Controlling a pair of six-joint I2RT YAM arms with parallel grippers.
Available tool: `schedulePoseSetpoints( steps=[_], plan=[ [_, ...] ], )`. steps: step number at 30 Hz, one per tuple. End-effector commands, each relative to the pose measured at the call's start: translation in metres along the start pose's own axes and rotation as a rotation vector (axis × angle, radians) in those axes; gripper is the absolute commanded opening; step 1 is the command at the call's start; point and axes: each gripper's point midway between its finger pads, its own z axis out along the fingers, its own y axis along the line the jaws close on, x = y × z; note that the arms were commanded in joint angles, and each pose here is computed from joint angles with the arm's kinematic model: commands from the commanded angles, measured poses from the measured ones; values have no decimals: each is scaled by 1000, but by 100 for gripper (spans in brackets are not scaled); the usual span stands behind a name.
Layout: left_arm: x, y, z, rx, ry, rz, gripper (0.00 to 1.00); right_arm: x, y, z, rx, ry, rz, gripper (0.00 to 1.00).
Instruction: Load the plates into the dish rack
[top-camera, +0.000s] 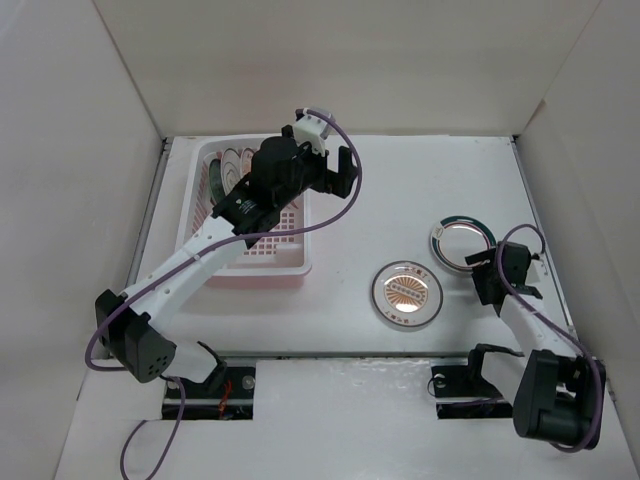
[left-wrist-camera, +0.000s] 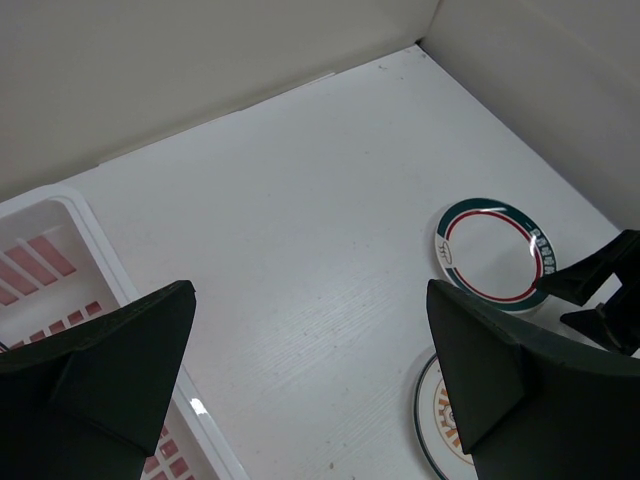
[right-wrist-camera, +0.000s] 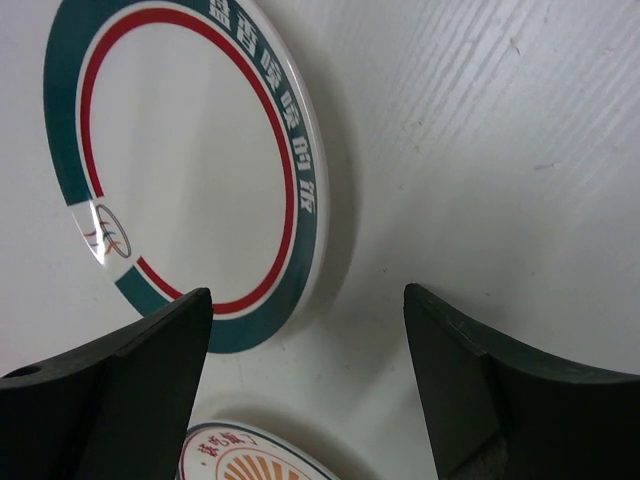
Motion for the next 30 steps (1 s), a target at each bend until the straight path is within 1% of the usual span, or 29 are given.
schedulePoseSetpoints(
  steps=[1, 2, 5, 9, 11, 13, 16, 20, 25, 26, 28, 30],
  plan=[
    [-36, -8, -8, 30, -93, -8, 100, -13, 6, 8, 5, -39, 38, 82],
    [-36, -8, -8, 30, -93, -8, 100, -13, 6, 11, 7, -38, 38, 82],
    [-37, -7, -8, 21, -94, -9, 100, -13, 3, 19, 22, -26, 51, 78],
    [-37, -5, -8, 11, -96, 0, 100, -13, 11, 30, 17, 16, 65, 76],
    [-37, -3, -7, 2, -97, -1, 100, -4, 7, 42, 52, 74, 68, 76],
    [-37, -3, -7, 2, -97, -1, 100, 0, 8, 52, 75, 114, 56, 73],
    [-34, -3, -4, 1, -88, 0, 100, 1, 11, 55, 76, 127, 56, 70],
    [-26, 0, 2, -11, -70, 0, 100, 1, 11, 55, 75, 127, 47, 67],
    [-26, 0, 2, -11, -70, 0, 100, -3, 10, 58, 84, 131, 53, 65],
    [-26, 0, 2, -11, -70, 0, 100, 0, 8, 59, 90, 146, 53, 59],
    [-26, 2, 2, -22, -71, 0, 100, 0, 10, 60, 85, 155, 45, 56],
    [-26, 2, 2, -22, -71, 0, 100, -4, 15, 62, 78, 156, 53, 51]
  ],
)
